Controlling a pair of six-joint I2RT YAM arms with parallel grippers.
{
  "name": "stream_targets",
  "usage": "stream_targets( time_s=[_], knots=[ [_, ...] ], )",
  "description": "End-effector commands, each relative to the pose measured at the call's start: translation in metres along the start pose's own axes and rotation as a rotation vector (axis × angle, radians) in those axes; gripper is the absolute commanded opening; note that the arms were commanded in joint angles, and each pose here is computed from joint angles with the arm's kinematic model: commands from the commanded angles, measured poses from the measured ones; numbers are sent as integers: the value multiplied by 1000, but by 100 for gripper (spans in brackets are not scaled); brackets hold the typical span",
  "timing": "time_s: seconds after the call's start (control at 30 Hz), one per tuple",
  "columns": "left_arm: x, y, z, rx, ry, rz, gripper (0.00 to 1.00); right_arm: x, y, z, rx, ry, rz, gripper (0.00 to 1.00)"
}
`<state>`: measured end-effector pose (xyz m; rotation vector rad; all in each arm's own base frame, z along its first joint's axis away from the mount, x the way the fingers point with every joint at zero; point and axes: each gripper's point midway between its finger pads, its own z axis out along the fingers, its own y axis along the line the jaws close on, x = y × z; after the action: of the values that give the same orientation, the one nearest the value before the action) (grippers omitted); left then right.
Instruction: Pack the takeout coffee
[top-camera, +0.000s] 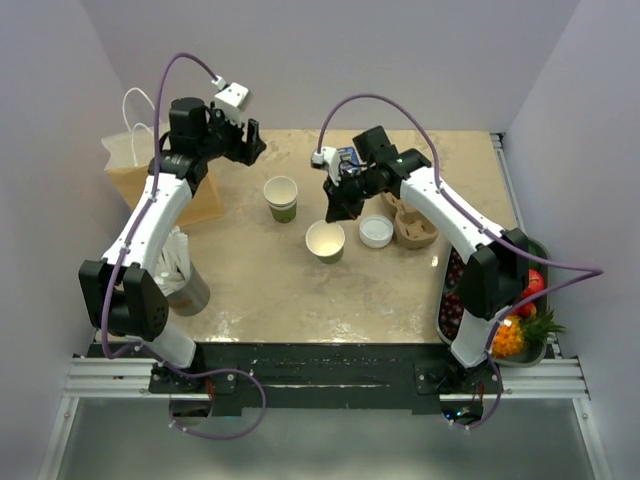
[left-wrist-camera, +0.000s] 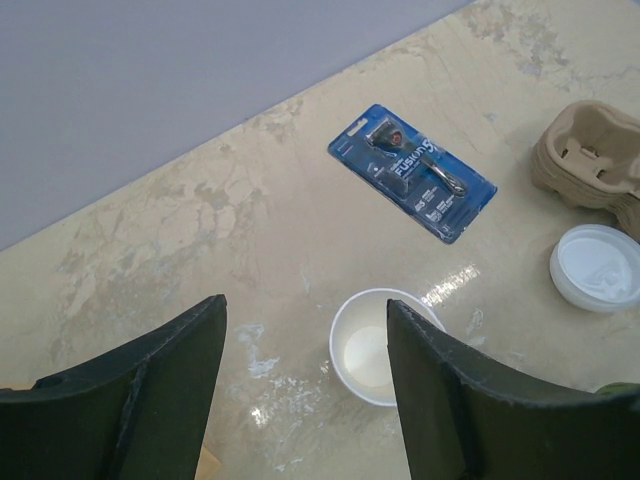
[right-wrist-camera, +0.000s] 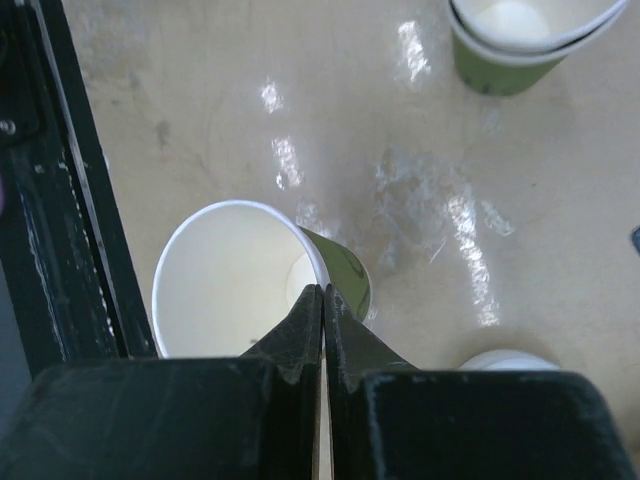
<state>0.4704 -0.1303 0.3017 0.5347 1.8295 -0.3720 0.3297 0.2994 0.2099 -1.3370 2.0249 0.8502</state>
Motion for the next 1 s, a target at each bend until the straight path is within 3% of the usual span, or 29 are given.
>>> stream_targets(
  time_s=[0.0,0.97],
  knots=[
    [-13,-8,-4,24,-44,60,70,-10,5,-14,12,-81,-184,0],
    [10,-8,15,37,49,90,70,23,-17,32,-165,-130,-64,0]
  ],
)
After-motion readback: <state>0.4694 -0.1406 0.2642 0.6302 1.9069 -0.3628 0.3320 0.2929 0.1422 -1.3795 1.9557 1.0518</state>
